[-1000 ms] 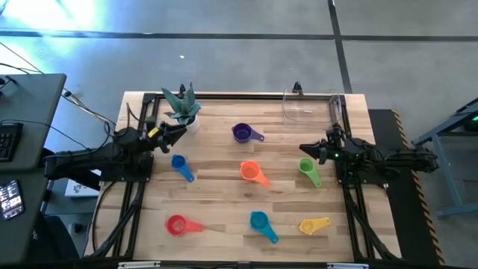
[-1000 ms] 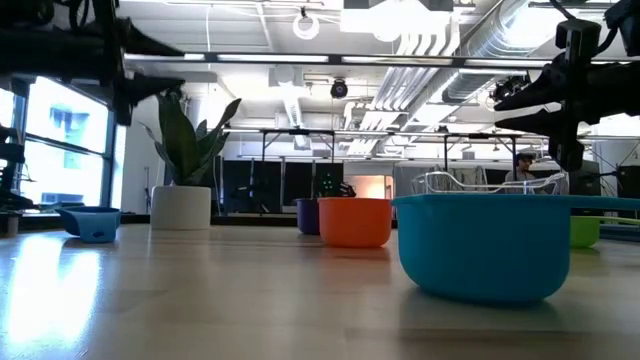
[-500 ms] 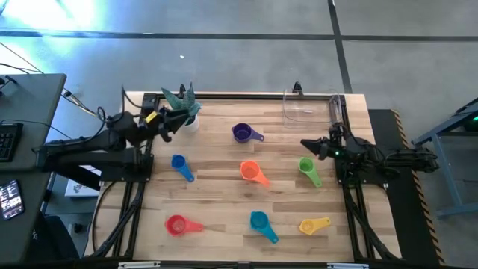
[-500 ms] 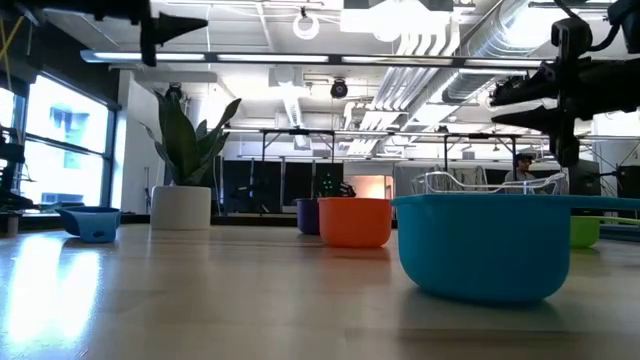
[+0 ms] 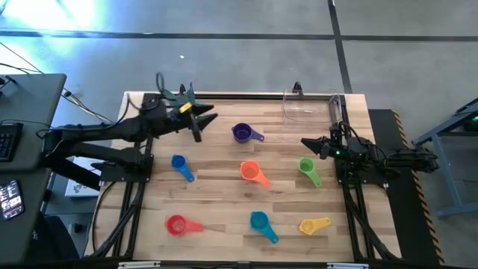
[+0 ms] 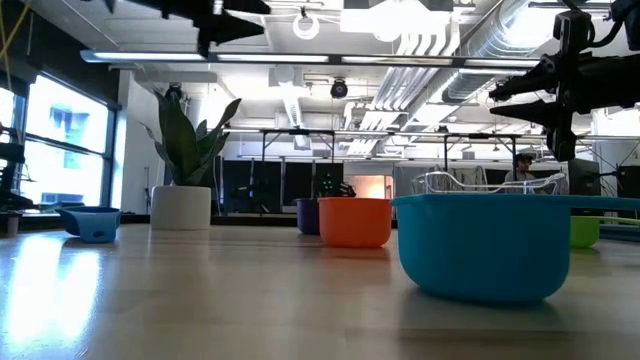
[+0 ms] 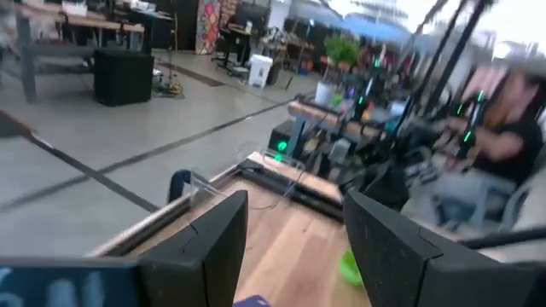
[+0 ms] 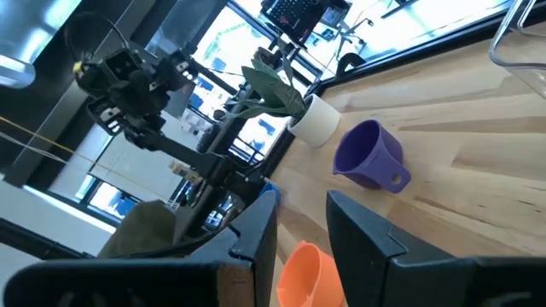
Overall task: Nest measuring cups in basket
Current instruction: Move the violet measuring cup to the center of the table
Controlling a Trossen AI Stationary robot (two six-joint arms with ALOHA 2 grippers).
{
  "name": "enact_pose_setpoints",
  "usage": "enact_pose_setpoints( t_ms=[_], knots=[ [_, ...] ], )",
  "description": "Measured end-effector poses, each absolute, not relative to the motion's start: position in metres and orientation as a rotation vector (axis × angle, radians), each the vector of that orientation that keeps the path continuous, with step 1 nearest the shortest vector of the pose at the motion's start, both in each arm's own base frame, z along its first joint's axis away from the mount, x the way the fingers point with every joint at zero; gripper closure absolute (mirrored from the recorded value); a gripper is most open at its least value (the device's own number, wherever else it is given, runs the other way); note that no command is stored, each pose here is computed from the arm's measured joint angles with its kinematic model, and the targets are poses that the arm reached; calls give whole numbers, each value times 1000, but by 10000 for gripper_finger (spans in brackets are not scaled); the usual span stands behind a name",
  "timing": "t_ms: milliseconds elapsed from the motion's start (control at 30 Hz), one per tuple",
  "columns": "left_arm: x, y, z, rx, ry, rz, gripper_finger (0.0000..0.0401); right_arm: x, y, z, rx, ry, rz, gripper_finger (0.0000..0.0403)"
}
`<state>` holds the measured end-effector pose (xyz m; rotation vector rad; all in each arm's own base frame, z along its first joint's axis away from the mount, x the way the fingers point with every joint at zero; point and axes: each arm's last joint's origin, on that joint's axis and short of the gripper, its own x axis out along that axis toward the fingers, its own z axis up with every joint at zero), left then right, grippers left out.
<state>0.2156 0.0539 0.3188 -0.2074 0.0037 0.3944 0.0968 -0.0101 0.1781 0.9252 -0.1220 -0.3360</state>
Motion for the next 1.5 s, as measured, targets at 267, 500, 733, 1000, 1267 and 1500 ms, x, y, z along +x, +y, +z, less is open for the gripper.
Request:
enact_pose_setpoints(
  t_ms=[267, 500, 733, 1000, 1267, 1500],
  knots=[
    [263, 72, 311, 60, 203, 409, 215, 97, -10, 178, 918, -119, -333, 307],
    [297, 87, 291, 173, 331, 384, 215, 97, -10, 178, 917, -119, -333, 307],
    [326, 91, 268, 175, 416, 348, 215, 97, -10, 178, 874, -110, -333, 307],
    [348, 90, 240, 168, 494, 300, 215, 97, -10, 178, 873, -105, -334, 307],
    [360, 82, 212, 169, 576, 261, 215, 97, -10, 175, 869, -84, -343, 307],
    [366, 79, 186, 181, 672, 234, 215, 97, -10, 174, 866, -63, -345, 307]
  ],
)
